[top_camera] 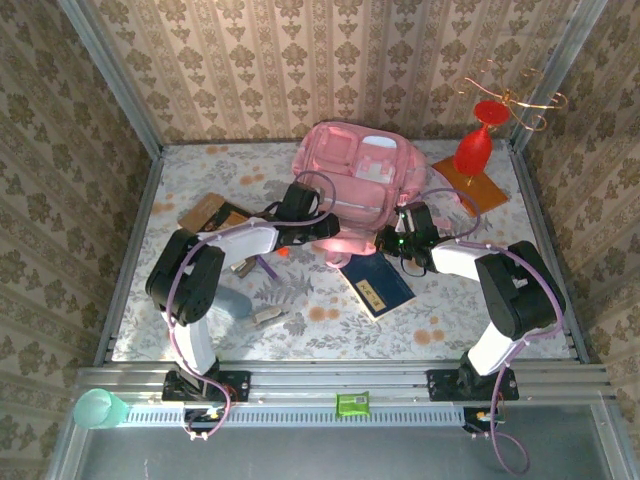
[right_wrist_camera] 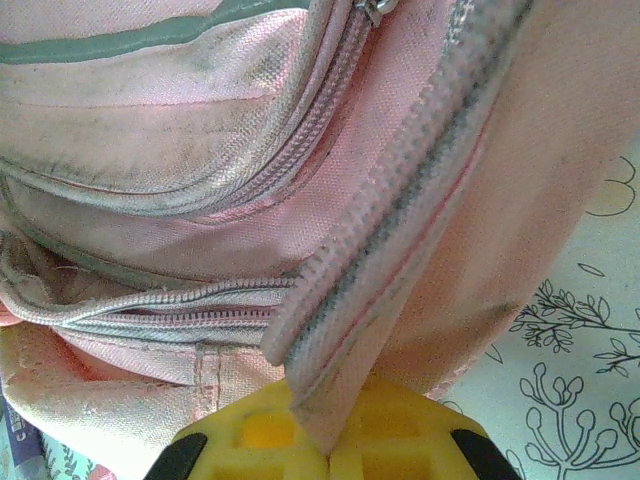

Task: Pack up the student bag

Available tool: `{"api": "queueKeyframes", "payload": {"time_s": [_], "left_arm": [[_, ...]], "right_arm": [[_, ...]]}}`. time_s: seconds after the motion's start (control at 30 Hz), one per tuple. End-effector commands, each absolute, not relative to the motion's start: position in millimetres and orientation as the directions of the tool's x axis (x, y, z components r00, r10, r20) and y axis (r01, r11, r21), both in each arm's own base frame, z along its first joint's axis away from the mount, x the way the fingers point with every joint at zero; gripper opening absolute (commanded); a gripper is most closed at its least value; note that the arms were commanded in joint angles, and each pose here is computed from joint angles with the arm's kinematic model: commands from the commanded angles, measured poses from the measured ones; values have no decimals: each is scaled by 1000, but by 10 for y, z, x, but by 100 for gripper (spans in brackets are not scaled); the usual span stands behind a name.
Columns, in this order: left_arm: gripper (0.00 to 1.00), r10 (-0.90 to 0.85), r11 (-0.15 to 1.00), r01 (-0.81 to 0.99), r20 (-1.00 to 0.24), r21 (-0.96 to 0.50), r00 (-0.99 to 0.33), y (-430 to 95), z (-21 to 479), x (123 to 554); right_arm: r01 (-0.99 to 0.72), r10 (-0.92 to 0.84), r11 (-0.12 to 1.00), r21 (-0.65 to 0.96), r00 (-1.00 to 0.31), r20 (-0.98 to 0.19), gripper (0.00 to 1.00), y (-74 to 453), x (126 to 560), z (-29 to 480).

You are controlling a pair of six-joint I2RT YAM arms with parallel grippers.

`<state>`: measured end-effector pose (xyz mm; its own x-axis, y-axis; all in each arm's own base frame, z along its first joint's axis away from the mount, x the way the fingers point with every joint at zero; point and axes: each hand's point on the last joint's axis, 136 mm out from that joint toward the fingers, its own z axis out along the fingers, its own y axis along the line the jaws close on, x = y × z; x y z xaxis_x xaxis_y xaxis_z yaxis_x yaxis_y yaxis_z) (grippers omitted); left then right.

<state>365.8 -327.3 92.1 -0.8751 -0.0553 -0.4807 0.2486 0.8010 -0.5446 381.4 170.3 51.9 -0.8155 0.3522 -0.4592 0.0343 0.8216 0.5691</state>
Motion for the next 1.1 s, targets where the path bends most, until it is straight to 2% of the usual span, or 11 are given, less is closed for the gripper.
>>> {"api": "queueKeyframes", "payload": {"time_s": [0.0, 0.17, 0.43, 0.73, 1.07], "left_arm": [[33, -21, 830, 251, -477, -499, -879, -3277, 868, 3640], [34, -24, 859, 215, -457, -465, -889, -3224, 742, 3669], [24, -34, 876, 195, -458, -442, -888, -3141, 716, 3655], [19, -25, 909, 179, -477, -378, -879, -2993, 726, 3669], [27, -52, 926, 139, -483, -352, -874, -2914, 683, 3746]], "right_arm": [[17, 315, 825, 564, -843, -436, 0, 1785, 3741, 413], [17, 314, 825, 564, -844, -435, 0, 1788, 3737, 406], [20, 314, 829, 559, -844, -435, 0, 1773, 3749, 381], [17, 313, 826, 564, -846, -433, 0, 1794, 3771, 374], [12, 308, 827, 562, -845, -436, 0, 1799, 3784, 385]]}}
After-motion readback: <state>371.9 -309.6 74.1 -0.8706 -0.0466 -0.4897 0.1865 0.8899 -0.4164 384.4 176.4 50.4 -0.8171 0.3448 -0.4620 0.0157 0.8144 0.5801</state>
